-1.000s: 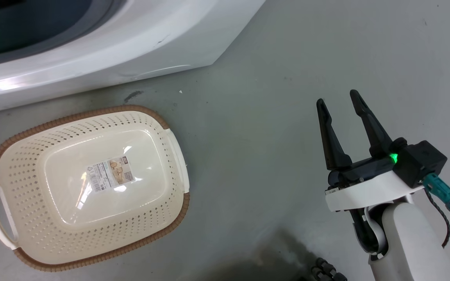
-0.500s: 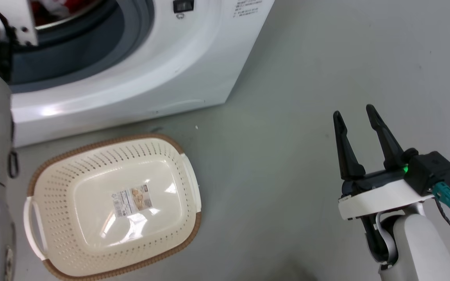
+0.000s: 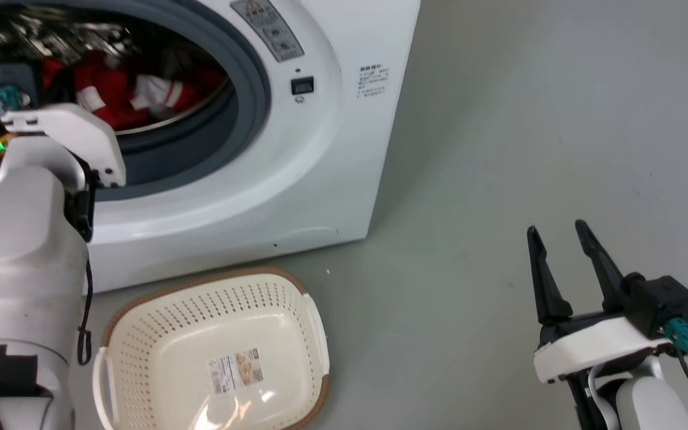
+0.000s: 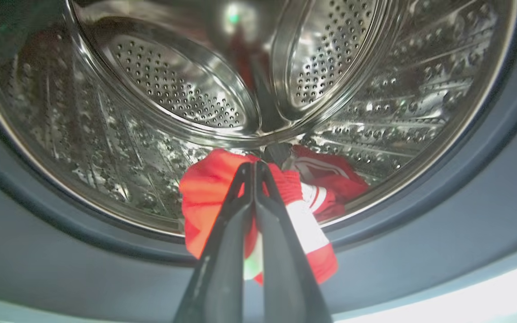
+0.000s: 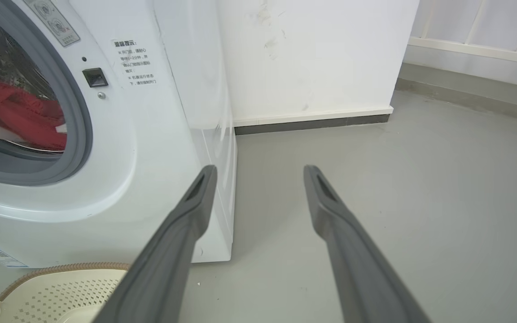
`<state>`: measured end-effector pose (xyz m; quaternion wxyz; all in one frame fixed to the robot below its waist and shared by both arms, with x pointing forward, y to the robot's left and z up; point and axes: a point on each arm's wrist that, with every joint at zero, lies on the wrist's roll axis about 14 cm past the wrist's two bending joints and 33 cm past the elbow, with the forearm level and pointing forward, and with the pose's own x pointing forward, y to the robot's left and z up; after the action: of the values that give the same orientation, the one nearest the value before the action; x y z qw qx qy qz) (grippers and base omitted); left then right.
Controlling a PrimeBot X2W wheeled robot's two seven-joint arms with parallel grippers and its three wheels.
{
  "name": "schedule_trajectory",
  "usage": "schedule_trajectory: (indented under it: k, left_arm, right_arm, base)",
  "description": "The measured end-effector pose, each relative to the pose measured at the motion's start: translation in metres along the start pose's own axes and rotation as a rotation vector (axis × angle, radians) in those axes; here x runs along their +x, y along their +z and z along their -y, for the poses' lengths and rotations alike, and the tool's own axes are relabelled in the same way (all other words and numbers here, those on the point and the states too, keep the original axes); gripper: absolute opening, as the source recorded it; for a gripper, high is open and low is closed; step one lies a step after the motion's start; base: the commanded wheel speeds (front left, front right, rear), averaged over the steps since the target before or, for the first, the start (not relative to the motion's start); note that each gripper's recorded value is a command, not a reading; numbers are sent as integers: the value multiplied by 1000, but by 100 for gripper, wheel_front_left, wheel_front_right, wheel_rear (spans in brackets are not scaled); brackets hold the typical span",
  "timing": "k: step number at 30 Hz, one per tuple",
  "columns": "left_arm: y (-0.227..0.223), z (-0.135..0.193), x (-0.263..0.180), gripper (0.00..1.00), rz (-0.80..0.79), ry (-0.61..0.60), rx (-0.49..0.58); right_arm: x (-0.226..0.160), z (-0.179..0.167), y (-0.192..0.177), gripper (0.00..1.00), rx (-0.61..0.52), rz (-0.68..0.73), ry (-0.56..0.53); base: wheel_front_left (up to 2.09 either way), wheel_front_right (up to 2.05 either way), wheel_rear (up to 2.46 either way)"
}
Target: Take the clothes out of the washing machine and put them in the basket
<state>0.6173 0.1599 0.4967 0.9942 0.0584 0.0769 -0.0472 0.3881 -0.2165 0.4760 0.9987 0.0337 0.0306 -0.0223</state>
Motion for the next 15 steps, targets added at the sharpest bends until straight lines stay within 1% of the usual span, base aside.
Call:
schedule_trajectory:
  k: [8,15]
  left_arm:
    - [34,-4,-41,0,113,2,-13]
    - [80,-1,-79,0,276,-8,-27]
  right_arm:
    - [-22,-6,21,100,14,47,15]
    - [-36,-10,40,100,21,99,27]
  base:
    - [0,0,0]
    - [0,0,0]
